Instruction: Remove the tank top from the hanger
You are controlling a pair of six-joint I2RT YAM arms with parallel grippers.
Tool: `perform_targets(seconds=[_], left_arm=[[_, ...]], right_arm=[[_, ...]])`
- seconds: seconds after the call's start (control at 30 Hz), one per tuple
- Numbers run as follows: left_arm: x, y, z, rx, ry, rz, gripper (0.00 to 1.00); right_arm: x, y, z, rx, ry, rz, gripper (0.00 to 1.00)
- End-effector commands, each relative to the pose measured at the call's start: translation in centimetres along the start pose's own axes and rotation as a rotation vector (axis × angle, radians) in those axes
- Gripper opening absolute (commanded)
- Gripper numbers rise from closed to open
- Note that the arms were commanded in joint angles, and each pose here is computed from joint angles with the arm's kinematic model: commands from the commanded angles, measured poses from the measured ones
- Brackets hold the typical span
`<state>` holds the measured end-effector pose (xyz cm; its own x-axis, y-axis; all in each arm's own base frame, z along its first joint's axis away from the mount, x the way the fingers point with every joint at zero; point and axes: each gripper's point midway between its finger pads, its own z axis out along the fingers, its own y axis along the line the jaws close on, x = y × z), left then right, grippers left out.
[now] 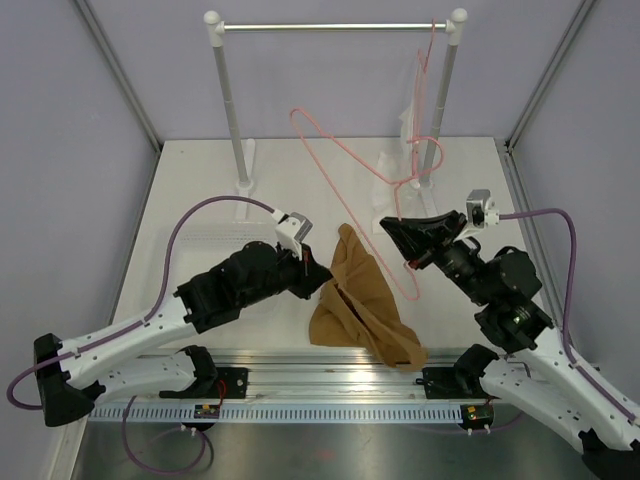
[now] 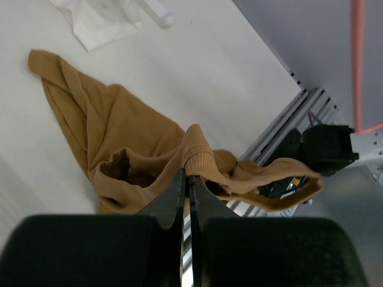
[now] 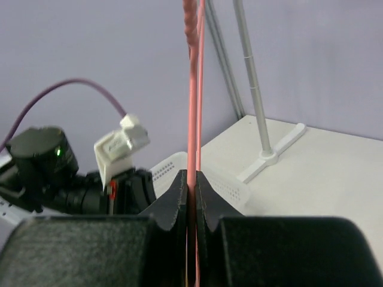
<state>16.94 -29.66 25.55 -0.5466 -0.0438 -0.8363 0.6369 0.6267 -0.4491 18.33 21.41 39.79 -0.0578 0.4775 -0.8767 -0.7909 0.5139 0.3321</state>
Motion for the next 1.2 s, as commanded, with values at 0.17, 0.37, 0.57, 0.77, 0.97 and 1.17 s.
perform_targets(seconds=[0.17, 0.37, 0.57, 0.77, 0.97, 1.17], left_arm=[[3.3, 4.4, -0.7, -0.190, 0.056, -0.003, 0.22], [0.5, 3.3, -2.4, -0.185, 0.015, 0.012, 0.66], [-3.1, 2.0, -5.4, -0.177, -0.045, 0.020, 0.99], [-3.8, 4.8, -9.2, -0.336, -0.032, 0.082, 0.99], [-3.2, 8.5, -12.0, -0.500, -0.035, 0.168, 0.99], [-2.2, 9.9, -12.1, -0.554, -0.033, 0.177, 0.99]], right_arm=[[-5.7, -4.3, 2.8, 0.387, 0.094, -0.049, 0.00], [-4.6, -9.5, 3.3, 0.691, 0.240, -0.137, 0.00], [-6.1, -12.1, 6.9, 0.823, 0.277, -0.264, 0.00], [-7.5, -15.5, 12.0, 0.827, 0.293, -0.277, 0.00], [-7.2, -19.3, 15.9, 0.802, 0.349, -0.265, 0.00], [-6.2, -23.0, 19.1, 0.826, 0.370, -0.313, 0.00]])
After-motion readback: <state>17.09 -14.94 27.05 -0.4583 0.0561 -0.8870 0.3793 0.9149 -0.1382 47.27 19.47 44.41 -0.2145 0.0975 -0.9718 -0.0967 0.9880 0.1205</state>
